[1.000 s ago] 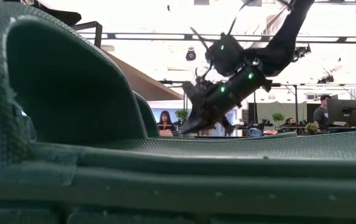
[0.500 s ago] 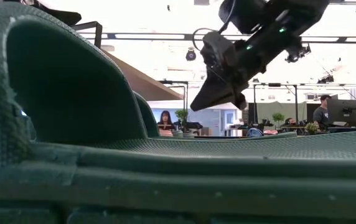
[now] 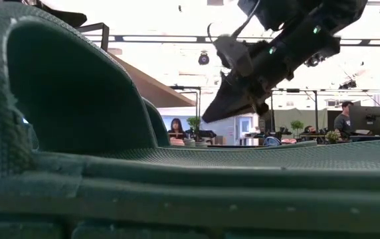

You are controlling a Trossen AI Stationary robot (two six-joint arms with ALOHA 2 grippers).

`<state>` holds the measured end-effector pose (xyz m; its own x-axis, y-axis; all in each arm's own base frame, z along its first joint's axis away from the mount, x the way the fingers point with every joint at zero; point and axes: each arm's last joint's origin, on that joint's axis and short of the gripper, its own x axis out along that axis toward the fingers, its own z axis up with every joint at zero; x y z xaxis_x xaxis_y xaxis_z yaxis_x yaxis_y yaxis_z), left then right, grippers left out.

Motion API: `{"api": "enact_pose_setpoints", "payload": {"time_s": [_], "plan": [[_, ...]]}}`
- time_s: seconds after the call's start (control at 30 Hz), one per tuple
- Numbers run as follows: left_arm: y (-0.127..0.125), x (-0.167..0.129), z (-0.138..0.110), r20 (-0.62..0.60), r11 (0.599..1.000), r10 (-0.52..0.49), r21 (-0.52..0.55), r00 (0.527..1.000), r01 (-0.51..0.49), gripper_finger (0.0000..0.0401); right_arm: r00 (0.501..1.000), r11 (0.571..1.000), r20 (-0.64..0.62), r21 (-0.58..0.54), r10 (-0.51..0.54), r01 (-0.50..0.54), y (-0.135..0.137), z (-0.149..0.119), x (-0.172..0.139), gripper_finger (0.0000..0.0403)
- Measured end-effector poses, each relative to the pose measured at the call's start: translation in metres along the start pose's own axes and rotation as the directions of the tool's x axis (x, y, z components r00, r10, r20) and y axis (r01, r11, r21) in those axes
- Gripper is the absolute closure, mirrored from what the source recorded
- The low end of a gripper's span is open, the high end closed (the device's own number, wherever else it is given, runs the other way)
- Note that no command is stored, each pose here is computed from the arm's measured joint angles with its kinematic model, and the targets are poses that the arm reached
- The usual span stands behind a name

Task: Pick and place slides into the shelf
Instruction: Adjust the slides under the shelf

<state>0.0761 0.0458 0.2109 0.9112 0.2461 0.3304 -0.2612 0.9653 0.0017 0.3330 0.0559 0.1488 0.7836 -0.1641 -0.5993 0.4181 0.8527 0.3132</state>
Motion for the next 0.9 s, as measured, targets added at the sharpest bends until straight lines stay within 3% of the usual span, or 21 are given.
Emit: {"api": "enact_pose_setpoints", "payload": {"time_s": [0.13,0.3,0.7,0.9], "plan": [[0.0,0.0,0.0,-0.001,1.0,0.0,0.0,1.0,0.0,0.04,0.998,0.998,-0.008,0.015,0.056,-0.056,-0.003,-0.007,0.018,0.0403],[0.0,0.0,0.0,0.0,1.0,0.0,0.0,1.0,0.0,0.04,0.999,0.998,0.017,0.023,0.05,-0.051,-0.005,-0.015,0.031,0.0403],[0.0,0.0,0.0,0.0,1.0,0.002,-0.002,1.0,-0.002,0.04,1.0,0.997,-0.026,-0.075,0.011,-0.013,-0.006,0.007,0.07,0.0403],[0.0,0.0,0.0,0.001,1.0,0.001,-0.003,1.0,-0.001,0.04,0.999,0.997,-0.028,-0.081,-0.015,0.013,-0.006,0.01,0.074,0.0403]]}}
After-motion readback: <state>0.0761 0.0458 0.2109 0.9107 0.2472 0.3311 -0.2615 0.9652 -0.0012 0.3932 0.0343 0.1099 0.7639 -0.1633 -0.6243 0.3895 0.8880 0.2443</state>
